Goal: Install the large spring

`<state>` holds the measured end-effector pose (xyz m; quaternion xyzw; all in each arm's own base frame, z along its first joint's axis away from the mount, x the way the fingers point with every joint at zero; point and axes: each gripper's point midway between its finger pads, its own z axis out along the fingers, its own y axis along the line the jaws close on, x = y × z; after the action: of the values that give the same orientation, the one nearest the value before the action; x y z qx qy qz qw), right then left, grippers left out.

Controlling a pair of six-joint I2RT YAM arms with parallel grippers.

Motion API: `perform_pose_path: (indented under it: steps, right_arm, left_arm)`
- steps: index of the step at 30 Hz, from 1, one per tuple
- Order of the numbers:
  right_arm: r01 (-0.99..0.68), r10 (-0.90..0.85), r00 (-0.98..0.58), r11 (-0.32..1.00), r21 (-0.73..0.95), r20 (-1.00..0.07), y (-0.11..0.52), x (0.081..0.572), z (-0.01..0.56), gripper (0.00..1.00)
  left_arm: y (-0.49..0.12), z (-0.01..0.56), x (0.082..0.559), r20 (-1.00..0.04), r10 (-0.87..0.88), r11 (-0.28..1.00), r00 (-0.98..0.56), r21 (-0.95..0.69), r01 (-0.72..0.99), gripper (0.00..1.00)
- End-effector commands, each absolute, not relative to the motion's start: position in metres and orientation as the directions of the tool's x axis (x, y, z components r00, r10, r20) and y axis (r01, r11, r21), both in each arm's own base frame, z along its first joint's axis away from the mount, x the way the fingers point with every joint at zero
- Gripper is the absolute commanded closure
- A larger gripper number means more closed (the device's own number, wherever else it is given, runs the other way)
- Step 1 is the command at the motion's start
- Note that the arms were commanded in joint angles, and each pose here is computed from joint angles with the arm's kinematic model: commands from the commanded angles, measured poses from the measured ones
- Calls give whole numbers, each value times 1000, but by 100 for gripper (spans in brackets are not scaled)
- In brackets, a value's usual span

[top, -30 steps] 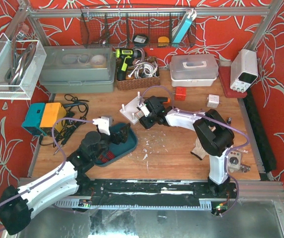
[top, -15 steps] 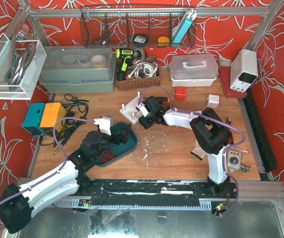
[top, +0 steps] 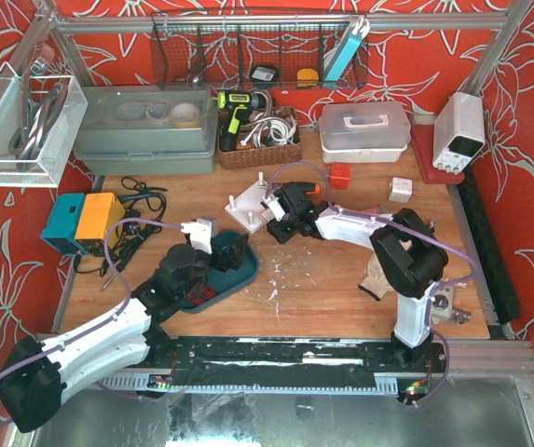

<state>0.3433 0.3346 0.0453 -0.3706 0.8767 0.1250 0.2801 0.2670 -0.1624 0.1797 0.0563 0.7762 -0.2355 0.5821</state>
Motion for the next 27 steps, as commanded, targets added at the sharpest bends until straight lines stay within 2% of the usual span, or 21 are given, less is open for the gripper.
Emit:
perform_pose_path:
  steps: [1, 5, 12, 19, 27]
  right_arm:
    - [-650, -519, -604, 760, -3, -605, 312, 341, 70, 67]
    - [-512, -416, -695, 859, -3, -586, 266, 339, 78, 68]
    - [-115, -122, -856, 992, -45, -503, 163, 319, 74, 68]
    - [169, 161, -887, 985, 20, -432, 108, 297, 60, 66]
    - [284, 279, -899, 958, 35, -338, 102, 283, 39, 59]
  left_arm:
    - [-170, 186, 269, -941, -177, 873, -288, -285, 396, 0]
    - [-175, 185, 268, -942, -167, 860, -290, -283, 425, 0]
    - [-177, 184, 267, -943, -163, 856, -290, -281, 434, 0]
    - [-174, 185, 266, -944, -172, 859, -282, -284, 426, 0]
    - [-174, 183, 267, -944, -164, 863, -286, -278, 422, 0]
